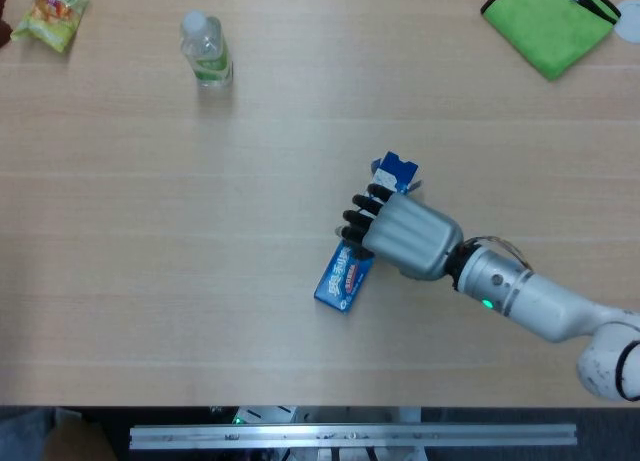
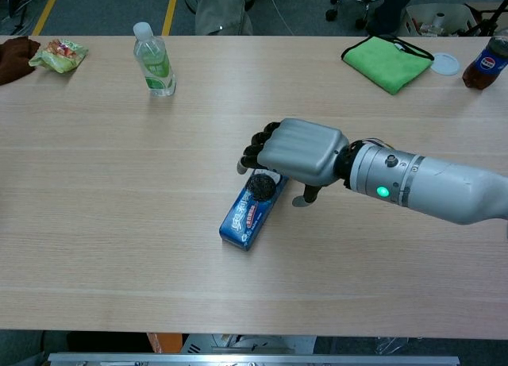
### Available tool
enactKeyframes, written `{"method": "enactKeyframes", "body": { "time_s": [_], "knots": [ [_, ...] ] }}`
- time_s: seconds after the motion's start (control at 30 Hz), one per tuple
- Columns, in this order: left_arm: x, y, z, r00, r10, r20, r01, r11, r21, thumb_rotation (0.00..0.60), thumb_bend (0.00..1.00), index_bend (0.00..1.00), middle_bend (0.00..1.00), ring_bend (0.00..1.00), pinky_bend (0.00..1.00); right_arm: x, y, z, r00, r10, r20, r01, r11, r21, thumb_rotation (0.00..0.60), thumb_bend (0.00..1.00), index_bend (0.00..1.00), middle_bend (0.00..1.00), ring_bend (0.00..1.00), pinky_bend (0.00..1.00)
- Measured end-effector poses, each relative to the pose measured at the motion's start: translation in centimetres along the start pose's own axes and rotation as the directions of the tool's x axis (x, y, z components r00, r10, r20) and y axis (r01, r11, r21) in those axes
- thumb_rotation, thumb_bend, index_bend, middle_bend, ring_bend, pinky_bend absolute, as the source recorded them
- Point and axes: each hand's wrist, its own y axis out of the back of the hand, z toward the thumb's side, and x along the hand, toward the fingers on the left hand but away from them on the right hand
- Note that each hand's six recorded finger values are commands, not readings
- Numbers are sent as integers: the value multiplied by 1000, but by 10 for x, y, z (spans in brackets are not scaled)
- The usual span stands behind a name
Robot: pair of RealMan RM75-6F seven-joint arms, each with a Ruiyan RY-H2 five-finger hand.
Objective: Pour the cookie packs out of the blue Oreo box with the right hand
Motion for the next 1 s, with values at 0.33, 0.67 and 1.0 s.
{"method": "enactKeyframes", "body": {
  "time_s": [0.33, 0.67, 1.0],
  "knots": [
    [0, 2, -4, 1000, 5, -12, -5, 1000, -1, 600, 261, 265, 241, 186, 242, -31, -18, 23, 1000, 19, -15, -17, 990, 141, 600, 118, 230, 244, 169, 189],
    [0, 3, -8, 1000, 11, -21, -11, 1000, -2, 600, 261, 265, 241, 186, 242, -44, -30, 36, 1000, 17, -10, -15, 989, 148, 600, 114, 230, 249, 172, 191],
    [-2, 1, -11, 1000, 6, -31, -6, 1000, -4, 600, 261, 266, 241, 186, 242, -47, -46, 31, 999, -14, 34, 10, 991, 133, 600, 194, 518, 445, 370, 453]
  ]
}}
